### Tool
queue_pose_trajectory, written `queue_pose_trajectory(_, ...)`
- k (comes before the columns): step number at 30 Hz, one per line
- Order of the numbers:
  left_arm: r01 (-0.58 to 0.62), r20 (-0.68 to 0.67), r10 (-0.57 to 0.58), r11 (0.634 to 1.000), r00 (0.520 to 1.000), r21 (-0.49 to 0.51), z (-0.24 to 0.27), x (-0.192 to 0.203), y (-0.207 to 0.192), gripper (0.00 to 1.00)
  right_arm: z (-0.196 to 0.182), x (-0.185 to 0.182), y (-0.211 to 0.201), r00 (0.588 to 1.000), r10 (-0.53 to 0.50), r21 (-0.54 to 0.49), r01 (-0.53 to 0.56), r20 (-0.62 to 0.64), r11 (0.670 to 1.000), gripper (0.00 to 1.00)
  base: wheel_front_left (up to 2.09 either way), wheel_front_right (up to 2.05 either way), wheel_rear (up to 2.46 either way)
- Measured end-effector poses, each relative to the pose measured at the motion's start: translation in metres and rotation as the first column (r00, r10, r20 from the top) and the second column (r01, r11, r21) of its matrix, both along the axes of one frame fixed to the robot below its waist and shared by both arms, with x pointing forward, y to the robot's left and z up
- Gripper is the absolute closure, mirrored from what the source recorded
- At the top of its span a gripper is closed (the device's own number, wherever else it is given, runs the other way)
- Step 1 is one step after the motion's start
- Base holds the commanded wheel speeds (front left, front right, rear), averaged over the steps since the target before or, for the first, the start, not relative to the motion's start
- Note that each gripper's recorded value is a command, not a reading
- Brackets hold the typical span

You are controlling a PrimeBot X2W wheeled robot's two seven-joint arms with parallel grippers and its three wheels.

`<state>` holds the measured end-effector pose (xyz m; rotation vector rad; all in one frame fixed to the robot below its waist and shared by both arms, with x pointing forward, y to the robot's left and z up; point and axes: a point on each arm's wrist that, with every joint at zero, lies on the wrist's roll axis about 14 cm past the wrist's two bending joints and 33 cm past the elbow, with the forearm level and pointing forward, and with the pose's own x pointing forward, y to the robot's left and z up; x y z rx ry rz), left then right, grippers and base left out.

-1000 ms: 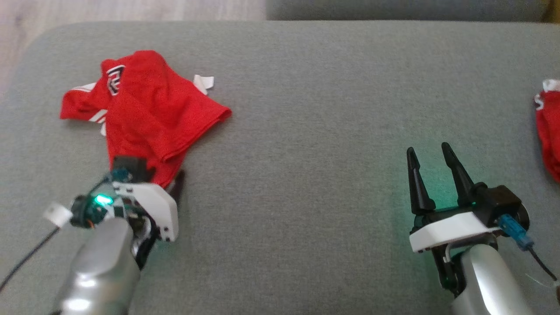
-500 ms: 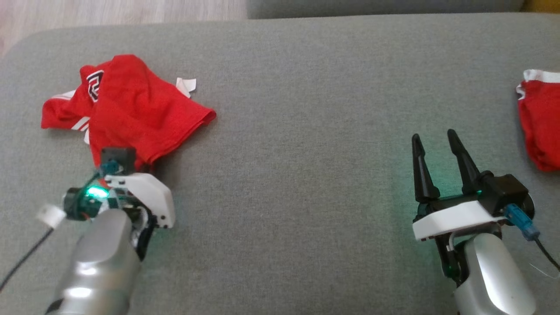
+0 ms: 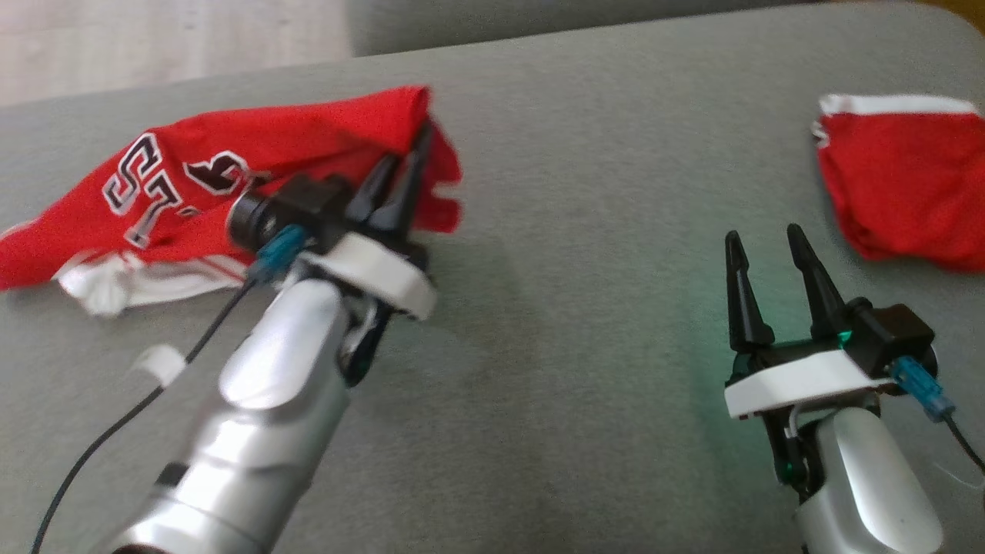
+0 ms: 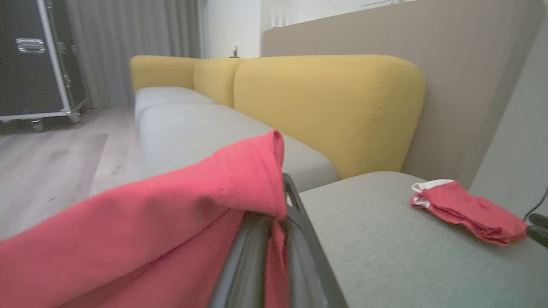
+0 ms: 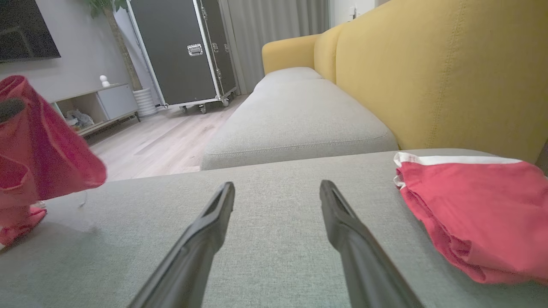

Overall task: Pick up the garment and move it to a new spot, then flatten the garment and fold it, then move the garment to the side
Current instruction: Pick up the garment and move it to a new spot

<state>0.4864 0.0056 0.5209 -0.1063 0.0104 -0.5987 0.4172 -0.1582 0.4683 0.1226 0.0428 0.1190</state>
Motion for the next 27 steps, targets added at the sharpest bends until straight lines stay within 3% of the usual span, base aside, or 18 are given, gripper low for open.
queue_pose_trajectory(7, 0.217, 0.099, -0.210, 0.974, 0.973, -0.067, 0.034, -0.004, -0.085, 1.00, 0.011, -0.001, -0.028, 0.997, -0.079, 0.017, 0.078, 0.027, 0.997, 0.00, 0.00, 0.00, 0.00)
queue_pose_trajectory(15, 0.426, 0.167, -0.403, 0.894, 0.900, -0.142, 0.056, -0.016, -0.160, 1.00, 0.012, -0.008, -0.065, 0.983, -0.180, 0.021, 0.179, 0.023, 0.984, 0.00, 0.00, 0.00, 0.00)
queue_pose_trajectory(16, 0.448, 0.163, -0.424, 0.881, 0.891, -0.151, 0.054, -0.020, -0.167, 0.19, 0.010, -0.009, -0.068, 0.982, -0.190, 0.021, 0.189, 0.017, 0.982, 0.00, 0.00, 0.00, 0.00)
queue_pose_trajectory(17, 0.460, 0.152, -0.439, 0.874, 0.885, -0.158, 0.050, -0.023, -0.173, 0.00, 0.008, -0.010, -0.071, 0.980, -0.198, 0.018, 0.198, 0.011, 0.980, 0.00, 0.00, 0.00, 0.00)
queue_pose_trajectory(20, 0.465, 0.122, -0.450, 0.870, 0.885, -0.166, 0.038, -0.026, -0.180, 0.00, 0.002, -0.012, -0.077, 0.977, -0.215, 0.010, 0.215, -0.005, 0.977, 0.00, 0.00, 0.00, 0.00)
queue_pose_trajectory(27, 0.326, 0.079, -0.317, 0.933, 0.945, -0.153, 0.025, -0.005, -0.138, 0.00, 0.006, 0.002, -0.064, 0.984, -0.177, 0.011, 0.177, 0.018, 0.984, 0.00, 0.00, 0.00, 0.00)
